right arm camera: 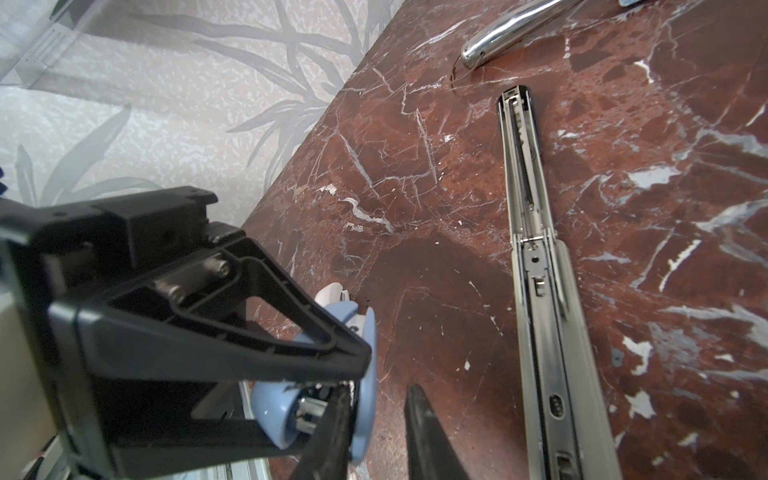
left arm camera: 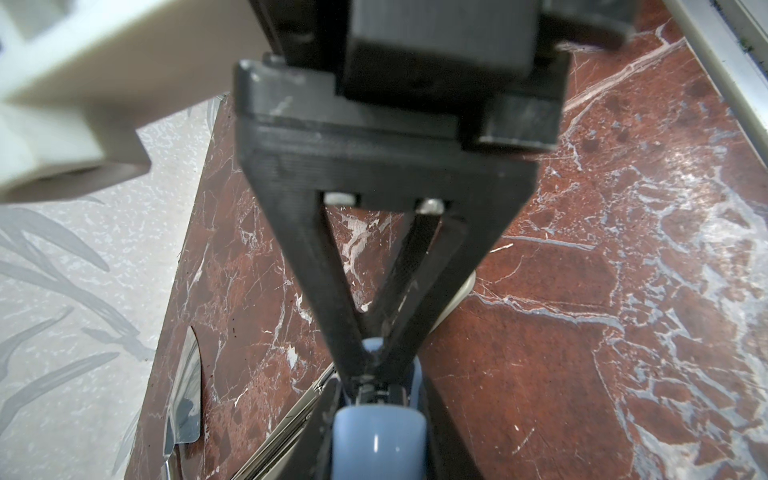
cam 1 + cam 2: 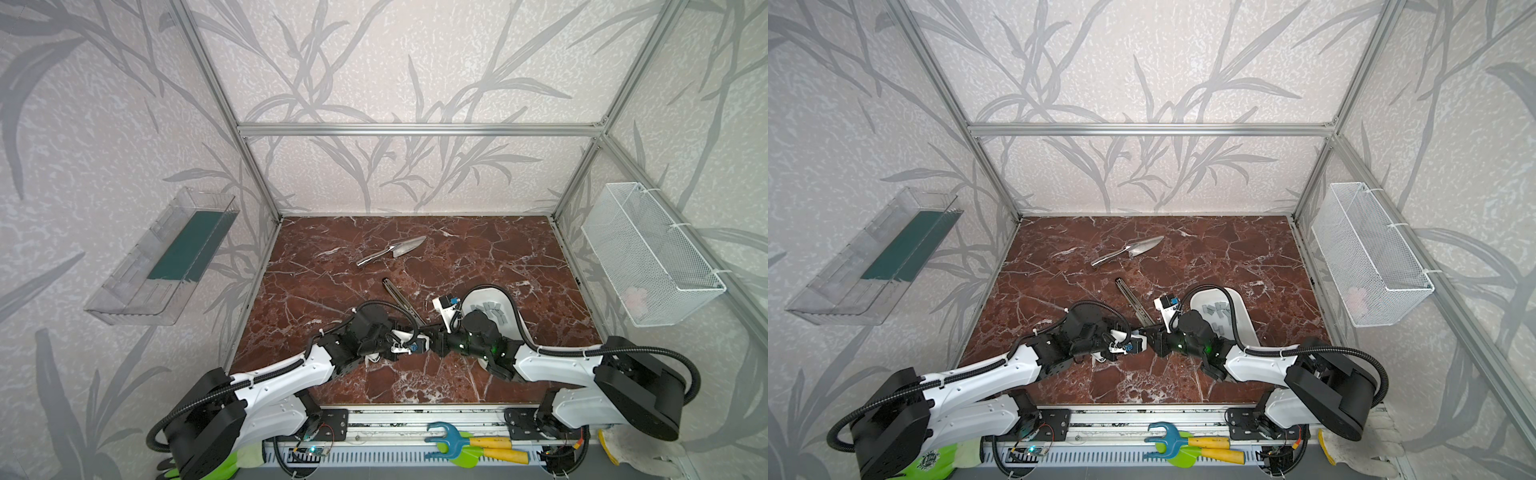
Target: Load the staples into the stapler
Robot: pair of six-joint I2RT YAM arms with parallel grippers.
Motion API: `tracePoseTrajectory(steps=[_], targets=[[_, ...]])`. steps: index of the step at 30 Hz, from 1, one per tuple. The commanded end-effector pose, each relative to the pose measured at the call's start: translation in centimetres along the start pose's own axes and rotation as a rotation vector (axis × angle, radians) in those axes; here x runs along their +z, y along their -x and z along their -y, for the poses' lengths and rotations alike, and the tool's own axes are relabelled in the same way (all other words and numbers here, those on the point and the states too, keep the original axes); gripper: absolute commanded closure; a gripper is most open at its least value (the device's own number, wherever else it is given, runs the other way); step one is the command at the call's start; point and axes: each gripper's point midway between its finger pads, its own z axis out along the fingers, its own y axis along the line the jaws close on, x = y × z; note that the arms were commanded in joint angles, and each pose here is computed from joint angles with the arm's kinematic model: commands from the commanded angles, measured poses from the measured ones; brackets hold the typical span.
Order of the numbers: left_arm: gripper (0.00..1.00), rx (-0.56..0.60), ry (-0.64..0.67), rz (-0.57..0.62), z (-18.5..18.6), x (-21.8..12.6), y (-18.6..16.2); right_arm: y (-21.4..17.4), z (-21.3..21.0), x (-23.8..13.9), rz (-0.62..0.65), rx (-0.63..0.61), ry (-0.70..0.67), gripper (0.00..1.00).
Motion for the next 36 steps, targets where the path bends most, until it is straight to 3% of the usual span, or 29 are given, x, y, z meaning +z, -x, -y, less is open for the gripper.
tracePoseTrajectory(steps=[1, 6, 10, 11, 19, 26, 36], targets=[[1.0, 0.08, 0.083, 0.222, -2.4, -0.8, 5.3, 0.3, -1.8, 0.6, -0.012, 0.029, 0.08, 0.75], [1.0, 0.084, 0.125, 0.237, -3.0, -0.8, 5.5, 0.9, -2.8, 0.4, 0.006, 0.05, 0.129, 0.79], [1.0, 0.087, 0.164, 0.258, -3.5, -0.8, 5.7, 1.1, -2.7, 0.1, 0.007, 0.074, 0.116, 0.99], [1.0, 0.087, 0.16, 0.257, -3.5, -0.8, 5.8, 1.1, -2.6, 0.0, 0.017, 0.077, 0.107, 1.0], [1.0, 0.067, 0.114, 0.208, -3.1, -1.5, 5.3, 0.0, 2.6, -0.8, 0.029, 0.118, -0.063, 1.0], [1.0, 0.02, 0.128, 0.249, -3.4, -4.2, 5.3, -1.2, 6.0, -0.4, 0.034, 0.185, -0.082, 1.0], [1.0, -0.079, 0.175, 0.281, -4.3, -5.5, 3.4, -0.7, 6.2, -1.1, 0.06, 0.171, -0.099, 1.0]])
